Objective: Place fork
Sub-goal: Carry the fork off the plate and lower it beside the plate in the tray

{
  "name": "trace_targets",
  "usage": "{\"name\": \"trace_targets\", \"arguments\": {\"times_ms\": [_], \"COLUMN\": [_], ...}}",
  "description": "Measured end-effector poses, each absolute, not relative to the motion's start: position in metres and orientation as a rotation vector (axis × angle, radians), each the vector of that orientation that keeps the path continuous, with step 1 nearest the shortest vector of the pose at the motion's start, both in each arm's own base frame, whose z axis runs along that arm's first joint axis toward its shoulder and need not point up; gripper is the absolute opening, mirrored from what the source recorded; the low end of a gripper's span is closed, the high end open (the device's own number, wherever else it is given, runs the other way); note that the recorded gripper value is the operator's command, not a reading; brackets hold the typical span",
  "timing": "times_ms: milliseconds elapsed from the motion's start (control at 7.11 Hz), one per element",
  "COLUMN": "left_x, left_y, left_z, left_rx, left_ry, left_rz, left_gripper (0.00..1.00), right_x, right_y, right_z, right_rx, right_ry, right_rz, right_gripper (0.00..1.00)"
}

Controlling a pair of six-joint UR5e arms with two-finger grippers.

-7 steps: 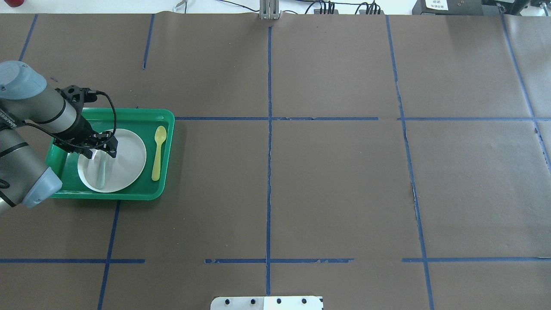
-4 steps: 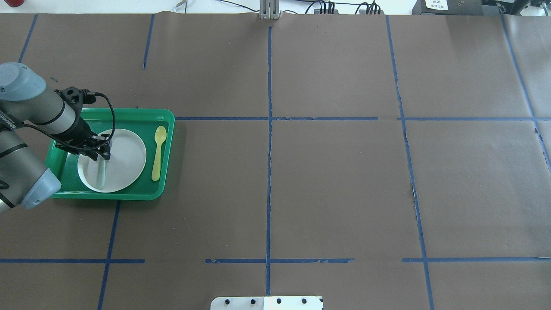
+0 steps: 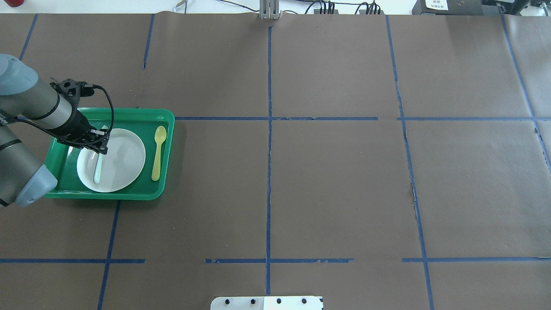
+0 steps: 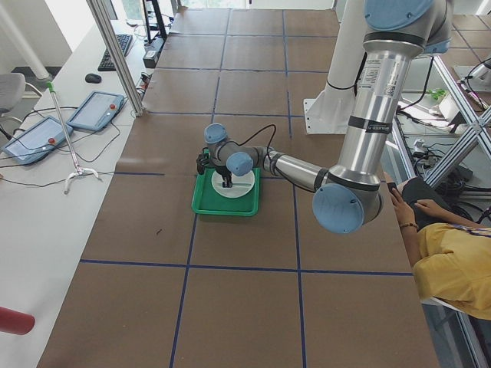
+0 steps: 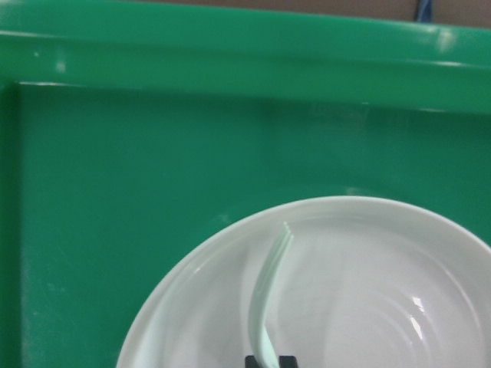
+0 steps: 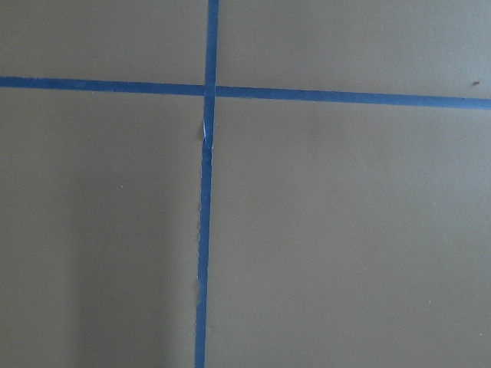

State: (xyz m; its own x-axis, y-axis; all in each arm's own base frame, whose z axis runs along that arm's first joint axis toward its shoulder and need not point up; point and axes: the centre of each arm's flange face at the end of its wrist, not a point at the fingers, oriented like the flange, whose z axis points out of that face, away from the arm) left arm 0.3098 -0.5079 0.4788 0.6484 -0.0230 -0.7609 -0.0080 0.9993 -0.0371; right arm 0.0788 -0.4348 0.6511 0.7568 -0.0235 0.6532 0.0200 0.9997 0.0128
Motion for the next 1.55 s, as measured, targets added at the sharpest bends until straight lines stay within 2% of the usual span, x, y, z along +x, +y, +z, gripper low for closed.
{"name": "trace_targets", "arguments": {"times_ms": [141,703,844,984,1547], "left_x": [0.286,0.254,0.254,0.255,0.26], "left_y": [-0.515,-0.536,-0.537,-0.539,-0.543], "left_z": [0.477,0.546,0.555,0.562,0.566], "left_rx": [0.0,-0.002,-0.014,-0.027,-0.051], "left_ry": [0.868,0.795,0.787,0.78,0.774], "left_rz": [-0.004,0.049,0.045,0.037,0.005], "left_gripper": [0.0,0.0,0.03,0.06,0.07], "right_x": [0.079,0.079,0.079,0.079,0.079], "right_y": [-0.435,-0.435,-0.435,-0.435,-0.435], "right_z": [0.651,0.651,0.651,0.651,0.651], "right_rx": [0.005,0.005,0.005,0.005,0.005], "right_ry": [-0.712,-0.712,-0.712,-0.712,-0.712], "right_rz": [-0.024,-0.024,-0.024,-0.024,-0.024], "right_gripper": [1.0,1.0,1.0,1.0,1.0]}}
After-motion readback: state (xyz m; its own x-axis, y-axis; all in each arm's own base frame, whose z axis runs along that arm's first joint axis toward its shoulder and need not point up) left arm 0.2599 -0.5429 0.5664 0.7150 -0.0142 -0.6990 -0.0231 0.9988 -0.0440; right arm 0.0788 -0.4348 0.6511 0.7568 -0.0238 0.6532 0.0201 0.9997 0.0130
